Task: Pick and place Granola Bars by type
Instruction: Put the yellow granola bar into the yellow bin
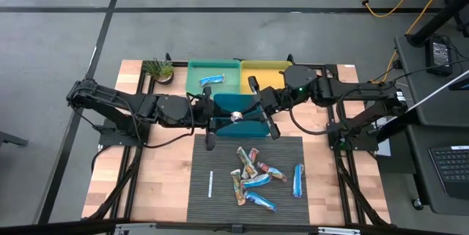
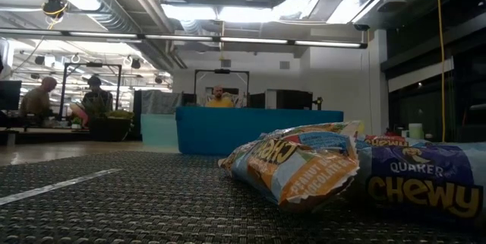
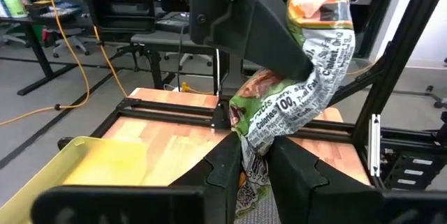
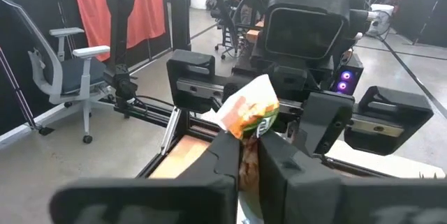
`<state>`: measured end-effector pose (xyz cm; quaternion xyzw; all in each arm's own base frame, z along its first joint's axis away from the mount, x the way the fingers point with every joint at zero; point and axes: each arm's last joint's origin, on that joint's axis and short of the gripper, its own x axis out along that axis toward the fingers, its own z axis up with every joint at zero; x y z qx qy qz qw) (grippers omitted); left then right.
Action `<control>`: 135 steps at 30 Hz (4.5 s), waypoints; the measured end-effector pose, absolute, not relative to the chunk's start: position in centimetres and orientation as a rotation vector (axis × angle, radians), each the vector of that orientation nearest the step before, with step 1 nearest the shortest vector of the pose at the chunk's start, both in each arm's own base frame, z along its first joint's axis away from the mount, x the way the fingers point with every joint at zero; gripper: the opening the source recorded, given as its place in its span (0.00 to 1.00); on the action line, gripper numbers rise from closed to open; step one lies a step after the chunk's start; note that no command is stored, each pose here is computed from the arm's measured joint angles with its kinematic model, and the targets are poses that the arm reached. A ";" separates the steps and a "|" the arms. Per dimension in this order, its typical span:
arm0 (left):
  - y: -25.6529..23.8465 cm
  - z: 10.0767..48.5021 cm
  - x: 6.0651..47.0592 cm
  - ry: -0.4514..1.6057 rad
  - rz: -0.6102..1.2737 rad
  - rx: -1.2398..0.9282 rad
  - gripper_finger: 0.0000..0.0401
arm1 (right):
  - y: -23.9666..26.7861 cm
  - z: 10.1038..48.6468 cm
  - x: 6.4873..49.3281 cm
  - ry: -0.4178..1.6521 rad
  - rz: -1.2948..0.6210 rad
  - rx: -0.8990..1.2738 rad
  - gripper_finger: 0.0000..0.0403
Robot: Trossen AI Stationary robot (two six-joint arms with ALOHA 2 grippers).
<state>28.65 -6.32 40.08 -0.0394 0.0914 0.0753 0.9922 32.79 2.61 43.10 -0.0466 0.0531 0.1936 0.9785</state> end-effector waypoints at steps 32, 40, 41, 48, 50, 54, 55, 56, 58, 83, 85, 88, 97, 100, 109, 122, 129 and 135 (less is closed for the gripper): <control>-8.9 42.4 24.4 0.113 0.134 -0.092 0.45 | -0.9 40.1 30.7 0.514 0.169 -0.072 0.08; -8.9 42.4 24.4 0.113 0.136 -0.092 0.45 | -3.8 38.7 29.5 0.695 0.091 -0.041 0.09; -8.9 42.4 24.4 0.113 0.136 -0.092 0.45 | -4.2 38.5 29.3 0.713 0.083 -0.039 0.08; -8.9 42.4 24.4 0.113 0.137 -0.092 0.45 | -6.6 38.0 27.8 0.813 0.025 -0.028 0.08; -8.9 42.4 24.4 0.113 0.137 -0.092 0.44 | -7.5 37.9 27.4 0.835 -0.002 -0.013 0.09; -8.9 42.4 24.4 0.111 0.147 -0.100 0.45 | -9.6 37.6 26.4 0.883 -0.051 -0.010 0.10; -8.9 42.4 24.4 0.110 0.152 -0.106 0.45 | -10.2 37.5 26.1 0.889 -0.066 -0.009 0.09; -8.9 42.4 24.4 0.110 0.155 -0.108 0.45 | -10.7 37.5 25.9 0.894 -0.081 -0.006 0.08; -8.8 42.4 24.4 0.108 0.161 -0.115 0.45 | -11.8 37.5 25.4 0.897 -0.114 0.002 0.07; -8.4 41.8 25.4 0.123 0.190 -0.126 0.44 | -21.4 33.5 23.5 1.027 -0.315 0.069 0.10; -8.4 41.8 25.4 0.123 0.190 -0.126 0.43 | -22.1 32.7 23.9 1.048 -0.308 0.077 0.10; -8.4 41.8 25.4 0.123 0.189 -0.126 0.43 | -23.0 31.2 24.7 1.083 -0.312 0.085 0.08; -8.4 41.8 25.4 0.123 0.189 -0.126 0.43 | -25.0 27.2 26.7 1.164 -0.301 0.116 0.10; -8.4 41.8 25.4 0.123 0.189 -0.126 0.44 | -25.4 26.1 27.1 1.180 -0.295 0.126 0.10; -8.4 41.8 25.4 0.125 0.189 -0.124 0.44 | -26.4 23.6 28.2 1.210 -0.283 0.146 0.06; -8.4 41.8 25.4 0.130 0.189 -0.122 0.44 | -27.4 19.6 29.1 1.286 -0.256 0.192 0.06; -8.4 41.8 25.4 0.130 0.189 -0.122 0.44 | -27.7 18.1 29.4 1.313 -0.244 0.210 0.10; -8.4 41.8 25.4 0.130 0.189 -0.124 0.43 | -27.8 16.8 29.4 1.351 -0.230 0.238 0.07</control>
